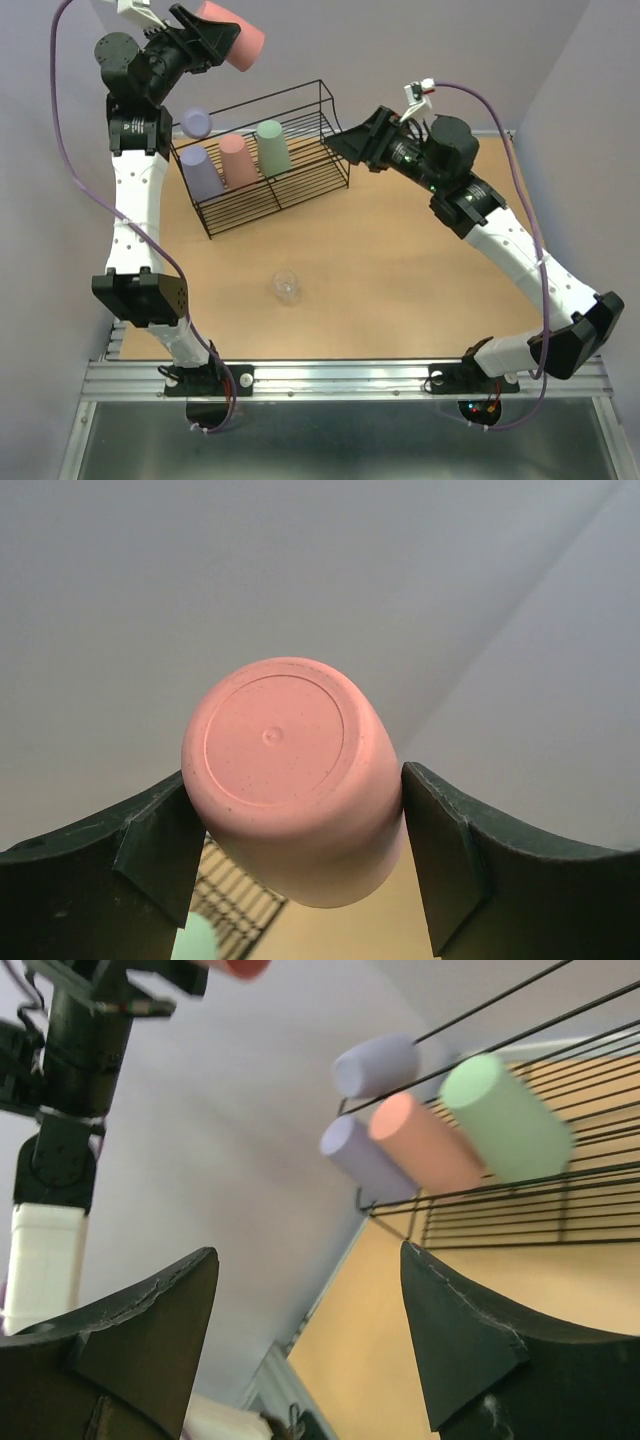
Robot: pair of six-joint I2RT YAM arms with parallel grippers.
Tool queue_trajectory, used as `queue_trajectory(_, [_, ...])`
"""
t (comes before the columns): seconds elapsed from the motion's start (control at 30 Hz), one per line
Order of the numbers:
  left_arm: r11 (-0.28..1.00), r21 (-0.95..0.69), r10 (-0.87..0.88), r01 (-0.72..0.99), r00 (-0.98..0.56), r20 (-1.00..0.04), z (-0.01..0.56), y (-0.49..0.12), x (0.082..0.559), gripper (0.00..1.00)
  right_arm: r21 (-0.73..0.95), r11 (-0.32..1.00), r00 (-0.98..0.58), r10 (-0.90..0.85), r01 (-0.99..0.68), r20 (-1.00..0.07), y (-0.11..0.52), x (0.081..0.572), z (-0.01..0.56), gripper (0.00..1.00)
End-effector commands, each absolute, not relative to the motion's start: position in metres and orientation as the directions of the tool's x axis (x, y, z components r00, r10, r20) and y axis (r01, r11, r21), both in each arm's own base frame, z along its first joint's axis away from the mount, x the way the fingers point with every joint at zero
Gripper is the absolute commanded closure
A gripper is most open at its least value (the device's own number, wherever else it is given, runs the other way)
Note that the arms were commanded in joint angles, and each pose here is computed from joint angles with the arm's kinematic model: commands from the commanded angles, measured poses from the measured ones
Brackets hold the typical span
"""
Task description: Load the cups into the dish rack
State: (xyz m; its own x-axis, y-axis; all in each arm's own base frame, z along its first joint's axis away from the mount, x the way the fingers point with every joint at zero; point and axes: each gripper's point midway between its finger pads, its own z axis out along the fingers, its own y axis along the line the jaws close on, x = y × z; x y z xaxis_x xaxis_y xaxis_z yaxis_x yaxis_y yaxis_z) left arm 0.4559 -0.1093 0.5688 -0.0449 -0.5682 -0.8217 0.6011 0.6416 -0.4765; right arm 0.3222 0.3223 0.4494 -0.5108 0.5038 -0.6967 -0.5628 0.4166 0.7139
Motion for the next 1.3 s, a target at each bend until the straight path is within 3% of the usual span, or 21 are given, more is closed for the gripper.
queue_trajectory(0.0, [0.869, -0.229, -0.299, 0.439, 0.096, -0.95, 0.547, -0.092, 0.488, 1.0, 0.688, 0.465, -0.453, 0.525, -0.556, -0.721, 0.29, 0.318, 0.454, 0.22])
queue_trajectory(0.37, [0.966, 0.141, 0.103, 0.219, 0.179, -0.978, 0.484, -0.118, 0.57, 1.0, 0.654, 0.574, -0.472, 0.456, -0.492, -0.755, 0.271, 0.326, 0.431, 0.22])
queue_trajectory(0.43, [0.978, 0.149, 0.112, 0.147, 0.233, -0.966, 0.487, -0.111, 0.572, 1.0, 0.647, 0.589, -0.469, 0.45, -0.484, -0.76, 0.268, 0.329, 0.43, 0.22])
queue_trajectory(0.53, [0.982, 0.161, 0.14, 0.099, 0.193, -0.971, 0.466, -0.102, 0.579, 1.0, 0.644, 0.607, -0.478, 0.44, -0.465, -0.76, 0.264, 0.334, 0.423, 0.22])
queue_trajectory(1.27, [0.951, 0.299, 0.288, 0.083, 0.128, -0.949, 0.384, -0.101, 0.595, 1.0, 0.669, 0.61, -0.543, 0.419, -0.425, -0.727, 0.264, 0.351, 0.398, 0.22])
